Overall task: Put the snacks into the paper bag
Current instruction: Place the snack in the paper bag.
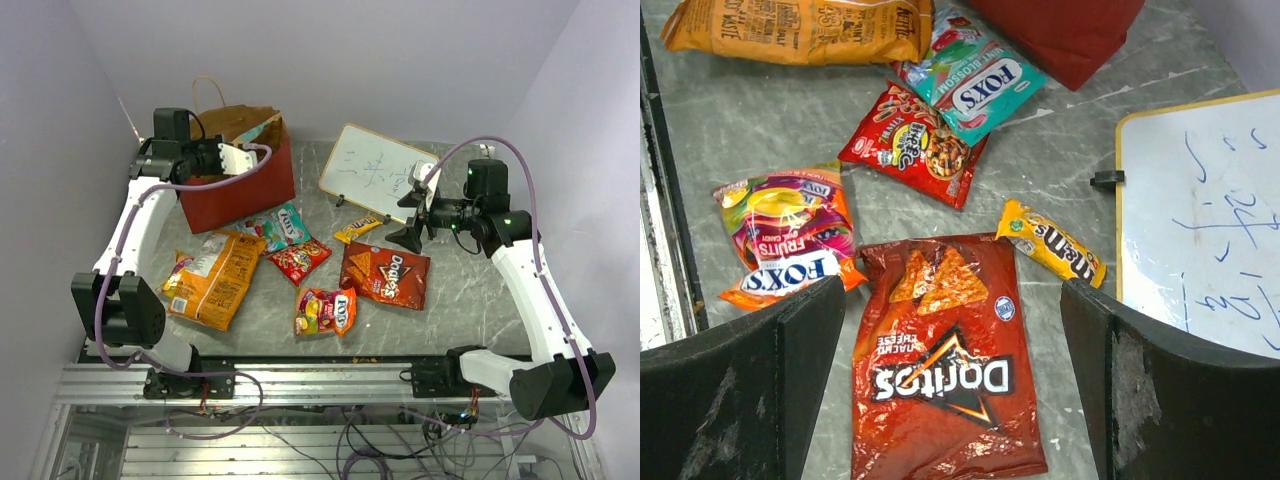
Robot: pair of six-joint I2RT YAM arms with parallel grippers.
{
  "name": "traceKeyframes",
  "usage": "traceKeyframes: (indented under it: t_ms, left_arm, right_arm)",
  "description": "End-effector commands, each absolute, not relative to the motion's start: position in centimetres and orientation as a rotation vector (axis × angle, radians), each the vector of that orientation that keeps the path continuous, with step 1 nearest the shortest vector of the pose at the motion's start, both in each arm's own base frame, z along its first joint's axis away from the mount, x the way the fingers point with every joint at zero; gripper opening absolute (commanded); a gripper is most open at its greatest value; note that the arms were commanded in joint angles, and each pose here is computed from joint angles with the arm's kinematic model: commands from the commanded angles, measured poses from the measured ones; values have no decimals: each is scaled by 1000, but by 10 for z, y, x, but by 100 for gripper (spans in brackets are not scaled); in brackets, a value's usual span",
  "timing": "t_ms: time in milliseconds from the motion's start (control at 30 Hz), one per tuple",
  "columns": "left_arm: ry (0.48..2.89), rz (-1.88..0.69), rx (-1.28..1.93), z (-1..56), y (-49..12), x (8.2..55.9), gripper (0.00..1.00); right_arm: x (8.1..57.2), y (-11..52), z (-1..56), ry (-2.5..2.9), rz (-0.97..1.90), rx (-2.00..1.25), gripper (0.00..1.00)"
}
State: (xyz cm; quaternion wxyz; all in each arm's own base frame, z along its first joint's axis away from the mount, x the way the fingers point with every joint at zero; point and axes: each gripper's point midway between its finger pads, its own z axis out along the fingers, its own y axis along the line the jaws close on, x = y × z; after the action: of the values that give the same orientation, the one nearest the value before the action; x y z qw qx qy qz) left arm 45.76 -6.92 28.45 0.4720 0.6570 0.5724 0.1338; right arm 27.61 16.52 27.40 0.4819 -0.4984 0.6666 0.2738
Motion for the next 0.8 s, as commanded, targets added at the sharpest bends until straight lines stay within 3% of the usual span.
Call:
traceKeyframes:
  t_ms: [0, 767]
  left_arm:
    - [1331, 425, 1509, 315, -65, 469, 7]
    - [1420, 337, 1510, 274, -53, 475, 7]
  right_arm:
    - [275, 165, 278, 1598, 671, -1207, 89]
    - [273, 166, 269, 1602, 689, -1211, 89]
